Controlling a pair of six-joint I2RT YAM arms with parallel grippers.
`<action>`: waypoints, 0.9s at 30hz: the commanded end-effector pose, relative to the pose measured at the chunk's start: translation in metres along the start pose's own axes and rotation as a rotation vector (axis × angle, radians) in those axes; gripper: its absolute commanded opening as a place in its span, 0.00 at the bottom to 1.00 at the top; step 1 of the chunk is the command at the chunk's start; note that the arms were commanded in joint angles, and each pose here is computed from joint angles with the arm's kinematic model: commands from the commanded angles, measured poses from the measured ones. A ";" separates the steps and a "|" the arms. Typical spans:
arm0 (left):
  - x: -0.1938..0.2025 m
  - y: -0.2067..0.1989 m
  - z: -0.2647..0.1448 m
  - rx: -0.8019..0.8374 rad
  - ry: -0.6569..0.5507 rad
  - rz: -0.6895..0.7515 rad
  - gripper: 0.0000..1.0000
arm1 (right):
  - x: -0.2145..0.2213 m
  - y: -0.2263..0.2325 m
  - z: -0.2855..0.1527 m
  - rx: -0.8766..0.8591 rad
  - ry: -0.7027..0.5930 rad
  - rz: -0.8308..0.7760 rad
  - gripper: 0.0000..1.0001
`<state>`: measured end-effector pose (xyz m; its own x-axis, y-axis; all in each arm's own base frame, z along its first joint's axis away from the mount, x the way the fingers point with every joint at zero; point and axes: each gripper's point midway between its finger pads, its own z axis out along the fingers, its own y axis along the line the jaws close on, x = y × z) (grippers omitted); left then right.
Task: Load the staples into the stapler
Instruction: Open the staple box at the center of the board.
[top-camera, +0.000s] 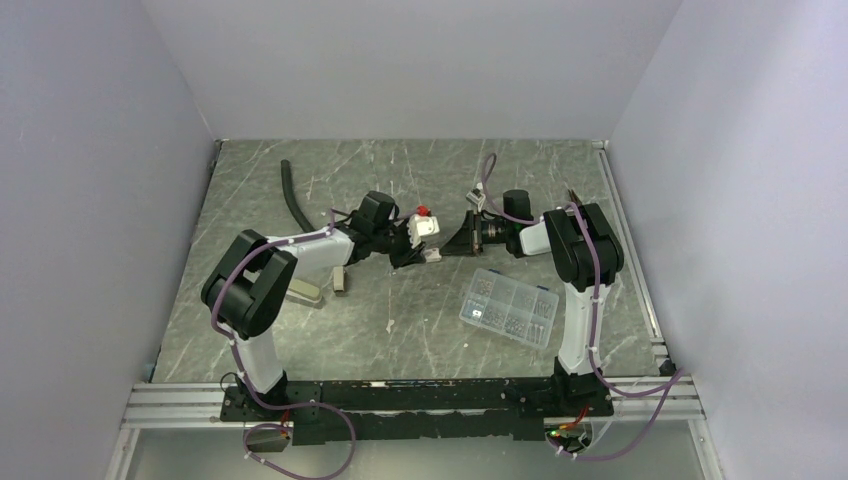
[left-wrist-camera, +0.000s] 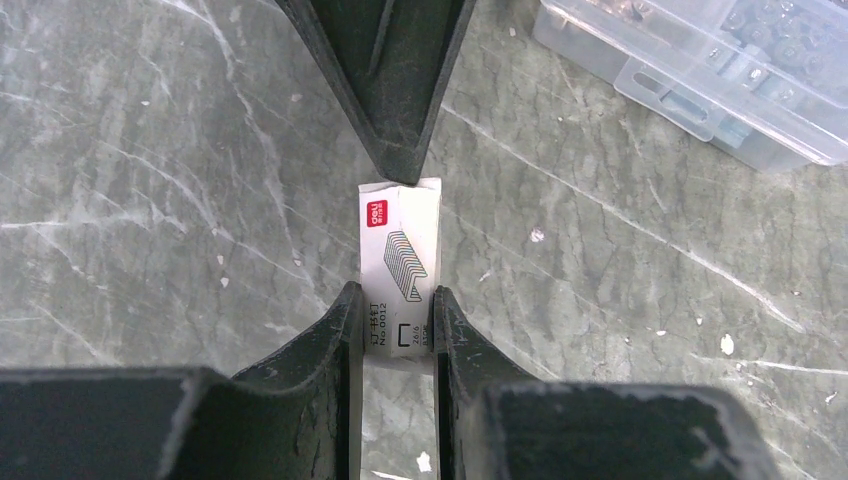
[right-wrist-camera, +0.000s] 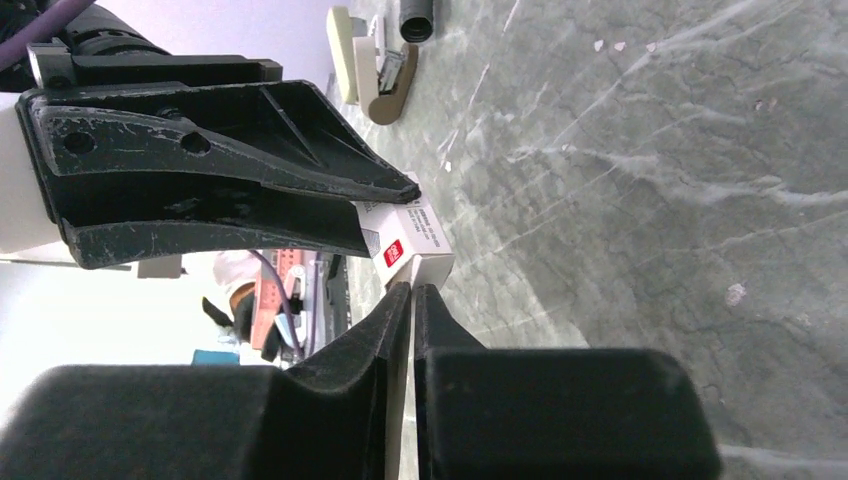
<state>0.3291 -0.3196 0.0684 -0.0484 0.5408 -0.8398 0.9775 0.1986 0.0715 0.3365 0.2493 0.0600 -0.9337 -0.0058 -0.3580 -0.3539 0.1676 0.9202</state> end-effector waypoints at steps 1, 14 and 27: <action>-0.037 -0.002 -0.009 0.013 -0.118 0.074 0.03 | -0.005 -0.007 -0.001 0.046 0.002 -0.073 0.07; -0.034 -0.005 -0.009 0.019 -0.128 0.076 0.03 | -0.005 -0.015 -0.003 0.109 0.020 -0.095 0.00; -0.030 -0.002 -0.008 0.010 -0.107 0.086 0.03 | -0.025 0.005 -0.028 0.058 -0.073 -0.106 0.46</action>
<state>0.3253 -0.3247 0.0772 -0.0033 0.4995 -0.8663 0.9814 0.1679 0.0930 0.3513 0.2225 0.0410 -0.9336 0.0358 -0.3565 -0.3325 0.2846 0.8991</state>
